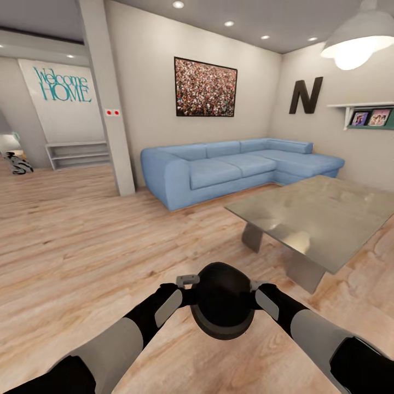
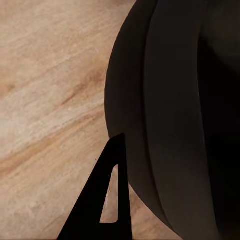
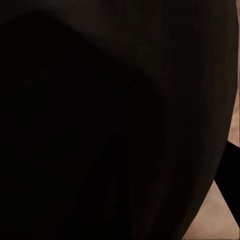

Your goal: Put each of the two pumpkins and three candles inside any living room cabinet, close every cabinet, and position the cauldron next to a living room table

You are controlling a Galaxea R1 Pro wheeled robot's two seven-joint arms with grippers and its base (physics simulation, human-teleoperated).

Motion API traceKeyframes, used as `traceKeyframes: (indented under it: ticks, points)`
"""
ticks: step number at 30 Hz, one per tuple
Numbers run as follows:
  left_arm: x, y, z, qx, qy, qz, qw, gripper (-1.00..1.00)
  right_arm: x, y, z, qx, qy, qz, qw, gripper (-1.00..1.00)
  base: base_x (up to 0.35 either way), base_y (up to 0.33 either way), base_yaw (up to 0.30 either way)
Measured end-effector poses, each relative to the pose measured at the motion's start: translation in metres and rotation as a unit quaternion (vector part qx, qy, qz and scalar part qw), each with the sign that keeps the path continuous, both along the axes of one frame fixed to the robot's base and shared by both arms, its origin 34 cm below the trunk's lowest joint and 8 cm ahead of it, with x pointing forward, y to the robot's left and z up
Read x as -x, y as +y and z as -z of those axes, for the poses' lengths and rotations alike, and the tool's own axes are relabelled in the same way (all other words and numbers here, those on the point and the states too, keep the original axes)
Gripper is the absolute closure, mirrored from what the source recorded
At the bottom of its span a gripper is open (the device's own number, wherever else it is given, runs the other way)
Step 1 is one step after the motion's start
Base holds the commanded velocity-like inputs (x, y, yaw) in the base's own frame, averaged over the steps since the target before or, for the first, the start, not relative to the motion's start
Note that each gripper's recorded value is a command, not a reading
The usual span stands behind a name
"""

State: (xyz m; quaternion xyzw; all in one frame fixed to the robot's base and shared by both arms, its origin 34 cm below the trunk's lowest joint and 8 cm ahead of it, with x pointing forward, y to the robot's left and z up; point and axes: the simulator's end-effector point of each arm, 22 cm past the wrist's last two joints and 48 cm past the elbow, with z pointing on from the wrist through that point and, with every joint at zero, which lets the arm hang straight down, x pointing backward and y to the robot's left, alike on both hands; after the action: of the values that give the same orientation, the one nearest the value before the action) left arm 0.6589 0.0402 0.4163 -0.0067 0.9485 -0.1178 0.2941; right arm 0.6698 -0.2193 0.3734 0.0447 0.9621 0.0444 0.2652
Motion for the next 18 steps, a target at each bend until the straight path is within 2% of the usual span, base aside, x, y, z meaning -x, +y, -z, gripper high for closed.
traceKeyframes:
  ticks: [4,18]
  points:
    - [-0.0001,0.0000,0.0000,0.000,0.000,0.000,1.0000,1.00,0.0001,0.0004,0.0000,-0.002,0.000,0.001,1.0000,1.00,0.243,0.225,-0.216]
    - [0.0000,-0.0001,0.0001,0.000,0.000,0.000,1.0000,1.00,0.0000,0.0001,-0.0001,-0.001,0.000,0.001,1.0000,1.00,0.244,0.235,-0.287]
